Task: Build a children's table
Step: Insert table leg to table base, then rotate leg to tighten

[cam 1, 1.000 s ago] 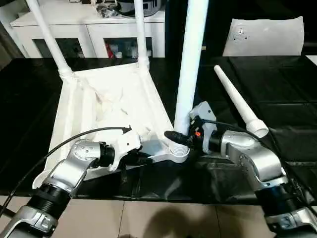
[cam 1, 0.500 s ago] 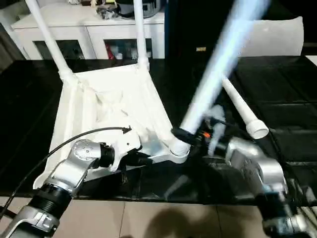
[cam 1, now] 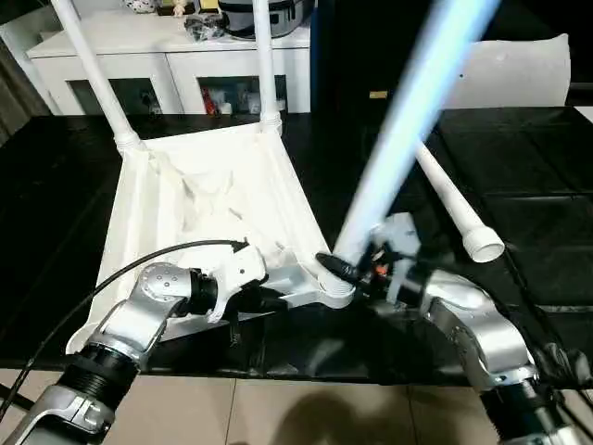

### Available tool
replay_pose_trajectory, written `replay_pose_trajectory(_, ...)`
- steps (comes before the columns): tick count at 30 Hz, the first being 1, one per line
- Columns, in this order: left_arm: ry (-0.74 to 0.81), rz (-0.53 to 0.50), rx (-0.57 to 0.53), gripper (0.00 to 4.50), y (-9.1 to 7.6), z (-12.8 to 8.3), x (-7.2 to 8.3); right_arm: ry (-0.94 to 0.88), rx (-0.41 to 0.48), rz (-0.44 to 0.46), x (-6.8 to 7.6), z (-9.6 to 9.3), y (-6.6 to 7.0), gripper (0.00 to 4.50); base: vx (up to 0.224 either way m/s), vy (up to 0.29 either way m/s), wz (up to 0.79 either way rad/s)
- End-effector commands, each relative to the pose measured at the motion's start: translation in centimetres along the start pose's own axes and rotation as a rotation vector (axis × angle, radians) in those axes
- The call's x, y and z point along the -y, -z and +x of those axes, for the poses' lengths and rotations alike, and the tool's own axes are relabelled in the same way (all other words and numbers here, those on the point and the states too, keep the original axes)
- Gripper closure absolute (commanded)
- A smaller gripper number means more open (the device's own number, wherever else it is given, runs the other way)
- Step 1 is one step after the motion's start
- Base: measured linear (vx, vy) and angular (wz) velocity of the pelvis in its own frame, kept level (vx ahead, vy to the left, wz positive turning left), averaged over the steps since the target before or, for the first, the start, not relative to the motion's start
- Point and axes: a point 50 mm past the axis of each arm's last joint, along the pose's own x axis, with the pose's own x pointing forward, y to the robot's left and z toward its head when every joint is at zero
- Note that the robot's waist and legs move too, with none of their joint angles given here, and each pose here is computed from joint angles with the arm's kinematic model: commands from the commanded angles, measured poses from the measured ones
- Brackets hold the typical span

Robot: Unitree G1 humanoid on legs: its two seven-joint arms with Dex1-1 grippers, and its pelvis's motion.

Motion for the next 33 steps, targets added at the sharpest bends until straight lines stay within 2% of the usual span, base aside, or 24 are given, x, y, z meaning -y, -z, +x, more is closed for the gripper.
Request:
replay_pose_trajectory(1,-0.032,0.031,-0.051,4.50,0.1,-1.0,-0.7,-0.030,-0.194,0.061,-0.5,-0.7,3.8,2.60,0.000,0.000,0.00)
replay_pose_trajectory(7,0.013,0.078,-0.059,4.50,-0.2,-0.9,-0.7,-0.168,-0.240,0.057,-1.3,-0.4,4.2,2.60,0.000,0.000,0.00)
replay_pose_trajectory(11,0.056,0.125,-0.059,4.50,-1.2,-0.5,-1.4,-0.273,-0.250,0.083,-2.2,-0.1,4.5,2.60,0.000,0.000,0.00)
replay_pose_trajectory(16,0.070,0.179,-0.082,4.50,-2.3,-0.3,-2.8,-0.364,-0.260,0.096,-3.3,0.1,4.7,2.60,0.000,0.000,0.00)
replay_pose_trajectory(19,0.063,0.207,-0.092,4.50,-3.0,-0.4,-3.8,-0.390,-0.263,0.092,-3.5,0.4,4.6,2.60,0.000,0.000,0.00)
replay_pose_trajectory(24,0.061,0.216,-0.098,4.50,-3.3,-0.7,-4.3,-0.368,-0.256,0.078,-3.1,0.9,4.4,2.60,0.000,0.000,0.00)
replay_pose_trajectory(29,0.036,0.185,-0.104,4.50,-2.5,-1.2,-4.4,-0.310,-0.248,0.062,-2.5,1.3,4.4,2.60,0.000,0.000,0.00)
replay_pose_trajectory(33,-0.068,0.007,-0.041,4.50,-0.9,-2.0,-3.1,-0.071,-0.206,0.069,-0.7,2.1,4.2,2.60,0.000,0.000,0.00)
